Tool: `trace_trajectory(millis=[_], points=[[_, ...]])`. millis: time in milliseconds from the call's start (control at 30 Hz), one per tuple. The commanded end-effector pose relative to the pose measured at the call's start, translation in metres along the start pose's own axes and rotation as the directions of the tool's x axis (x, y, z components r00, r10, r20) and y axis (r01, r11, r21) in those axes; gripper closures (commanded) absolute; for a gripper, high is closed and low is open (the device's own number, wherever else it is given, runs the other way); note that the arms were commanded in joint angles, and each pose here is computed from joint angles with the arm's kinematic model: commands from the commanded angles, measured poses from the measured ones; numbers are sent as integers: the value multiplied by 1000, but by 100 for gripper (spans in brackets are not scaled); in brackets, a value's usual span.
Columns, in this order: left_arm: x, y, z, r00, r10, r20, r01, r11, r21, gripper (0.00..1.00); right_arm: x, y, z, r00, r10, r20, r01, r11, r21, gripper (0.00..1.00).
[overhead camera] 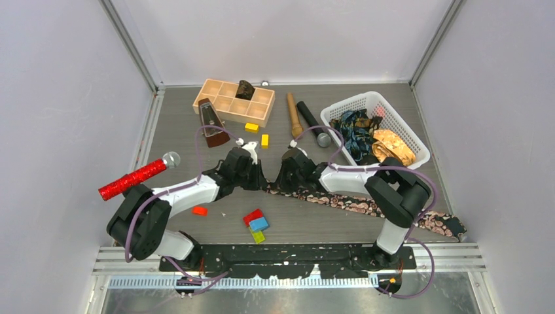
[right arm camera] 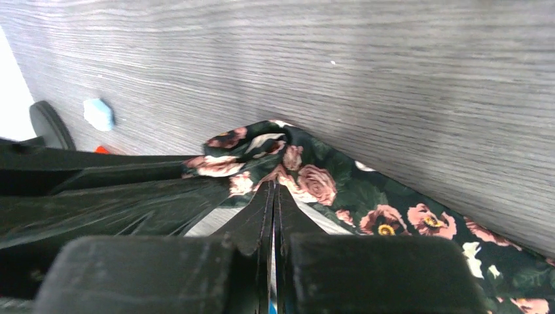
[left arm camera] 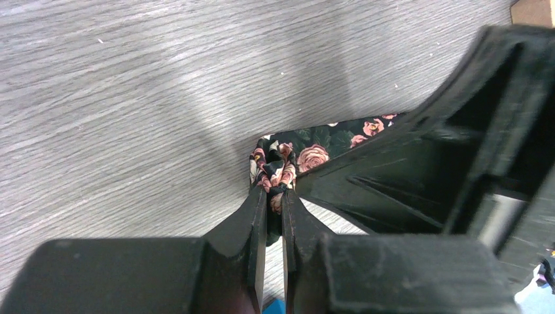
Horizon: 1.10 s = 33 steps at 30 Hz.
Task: Roll the ties
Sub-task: Roll the tie at the center of the board.
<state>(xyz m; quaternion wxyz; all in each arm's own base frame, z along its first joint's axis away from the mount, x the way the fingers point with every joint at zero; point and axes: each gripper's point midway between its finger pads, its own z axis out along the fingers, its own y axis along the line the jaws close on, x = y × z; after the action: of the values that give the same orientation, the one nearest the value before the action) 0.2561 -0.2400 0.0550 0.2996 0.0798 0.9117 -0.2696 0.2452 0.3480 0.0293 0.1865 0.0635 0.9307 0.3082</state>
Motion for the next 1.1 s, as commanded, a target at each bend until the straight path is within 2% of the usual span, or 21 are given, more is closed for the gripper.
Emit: trace_trajectory(millis=[0,167,733,1067], points=[[-20,-10,-3,998,41,49,-41,999,12,97,-24,22,-25,995,-31,98,35,998,-47,96],[-16,-8,-5,999,41,28,-41,999,1,97,-29,26,-27,993,-36,115,43,998,-52,96],[-17,-10,-6,999,43,27,-43,999,9,97,-18,25,0,998,-22,55,25,998,-63,96],[-15,-28,-3,997,83,-5,-83,992,100,97,-14,33,12,999,-14,37,19,990,-139,96]])
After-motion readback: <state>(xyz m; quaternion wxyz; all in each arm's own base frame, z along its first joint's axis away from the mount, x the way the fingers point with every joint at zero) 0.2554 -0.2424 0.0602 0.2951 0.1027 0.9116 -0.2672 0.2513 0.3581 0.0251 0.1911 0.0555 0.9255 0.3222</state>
